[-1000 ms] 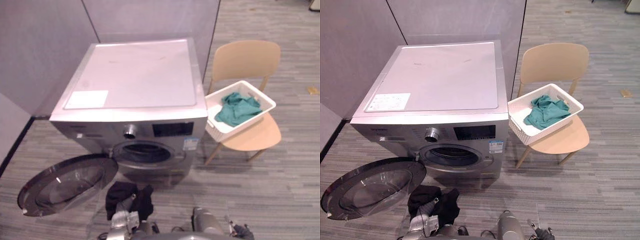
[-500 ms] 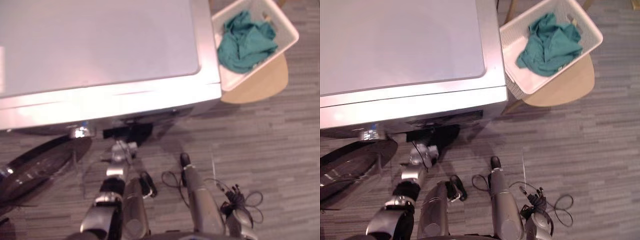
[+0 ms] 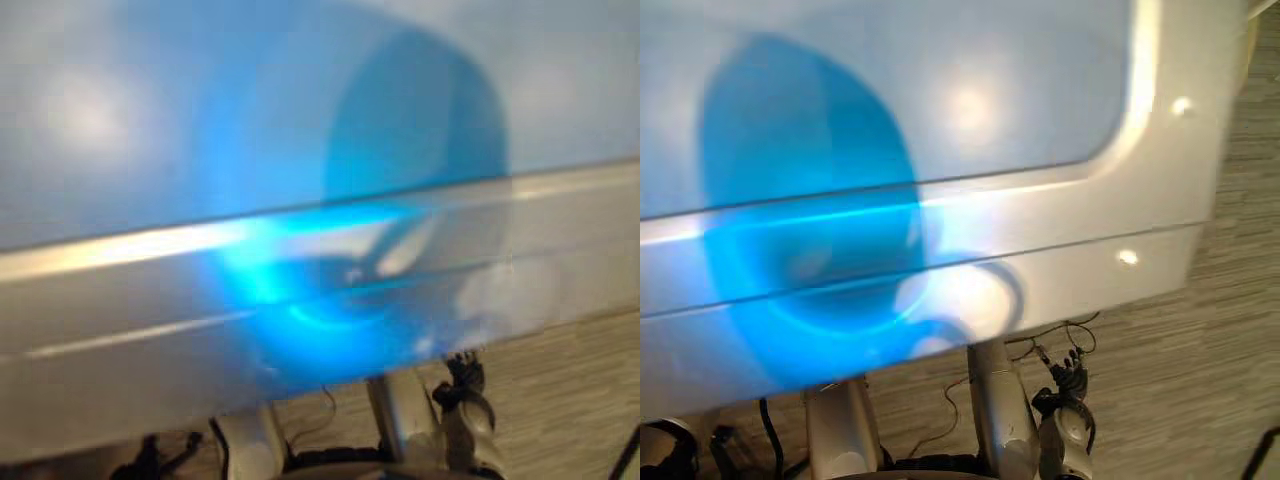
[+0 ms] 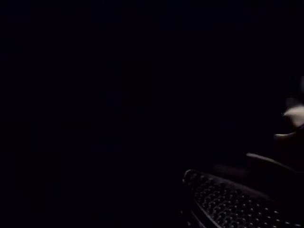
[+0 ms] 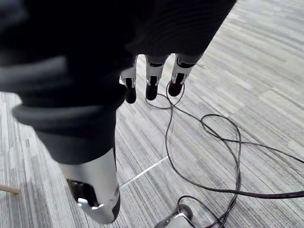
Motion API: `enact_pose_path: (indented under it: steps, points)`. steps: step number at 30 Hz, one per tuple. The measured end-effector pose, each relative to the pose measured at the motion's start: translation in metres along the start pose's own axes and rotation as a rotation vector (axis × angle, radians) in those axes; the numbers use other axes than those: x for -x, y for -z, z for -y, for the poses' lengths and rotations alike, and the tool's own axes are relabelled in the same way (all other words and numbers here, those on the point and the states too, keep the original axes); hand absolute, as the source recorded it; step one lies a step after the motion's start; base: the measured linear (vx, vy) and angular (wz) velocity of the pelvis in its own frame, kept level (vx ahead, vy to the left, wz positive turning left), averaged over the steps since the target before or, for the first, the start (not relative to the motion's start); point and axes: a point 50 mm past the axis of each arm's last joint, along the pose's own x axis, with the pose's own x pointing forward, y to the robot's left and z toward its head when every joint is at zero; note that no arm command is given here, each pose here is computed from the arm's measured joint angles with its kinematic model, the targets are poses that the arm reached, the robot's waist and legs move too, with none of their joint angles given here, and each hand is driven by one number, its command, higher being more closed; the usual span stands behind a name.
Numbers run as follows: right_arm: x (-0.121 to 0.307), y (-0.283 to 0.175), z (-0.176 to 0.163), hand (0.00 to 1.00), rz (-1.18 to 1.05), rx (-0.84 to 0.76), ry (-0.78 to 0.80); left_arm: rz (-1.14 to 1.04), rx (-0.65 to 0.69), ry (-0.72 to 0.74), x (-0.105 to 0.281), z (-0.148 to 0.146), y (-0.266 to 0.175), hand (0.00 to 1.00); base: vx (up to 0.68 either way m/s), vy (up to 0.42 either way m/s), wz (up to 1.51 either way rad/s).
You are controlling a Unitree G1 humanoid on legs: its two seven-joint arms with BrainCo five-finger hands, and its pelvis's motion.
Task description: Pick up the laundry basket with both hands and put the clothes into the washing machine.
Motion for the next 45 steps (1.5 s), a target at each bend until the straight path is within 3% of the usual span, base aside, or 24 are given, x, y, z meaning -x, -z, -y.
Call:
enact_pose_path:
  steps: [11, 20, 24, 25, 28, 32, 39, 45]
  points:
    - [0.013, 0.013, 0.052, 0.0, -0.04, -0.034, 0.127, 0.184, -0.217, 0.012, -0.01, 0.005, -0.047, 1.0, -0.02, 0.021, -0.2]
    - [0.009, -0.003, 0.056, 0.0, 0.043, -0.033, 0.12, 0.365, -0.36, -0.112, -0.004, 0.015, -0.065, 1.0, 0.01, -0.017, 0.1]
    - [0.008, -0.01, 0.059, 0.0, 0.085, -0.026, 0.138, 0.436, -0.506, -0.191, -0.003, 0.011, -0.069, 1.0, 0.0, 0.0, 0.0]
    - [0.008, -0.01, 0.059, 0.0, 0.087, -0.024, 0.139, 0.442, -0.53, -0.196, -0.004, 0.01, -0.068, 0.0, 0.0, 0.0, 0.0]
    - [0.008, -0.011, 0.06, 0.0, 0.089, -0.02, 0.143, 0.469, -0.681, -0.232, -0.005, 0.001, -0.067, 0.0, 0.0, 0.0, 0.0]
    - [0.008, -0.007, 0.054, 0.0, 0.07, -0.005, 0.113, 0.419, -0.73, -0.226, -0.009, -0.01, -0.064, 0.0, 0.0, -0.007, 0.02]
    - [0.008, -0.002, 0.048, 0.0, 0.029, -0.009, 0.069, 0.22, -0.72, -0.146, -0.012, -0.022, -0.031, 0.0, 0.0, 0.0, 0.01]
    - [0.008, 0.0, 0.044, 0.0, 0.008, -0.01, 0.054, 0.045, -0.587, -0.079, 0.003, -0.021, 0.018, 0.0, 0.02, 0.012, 0.05]
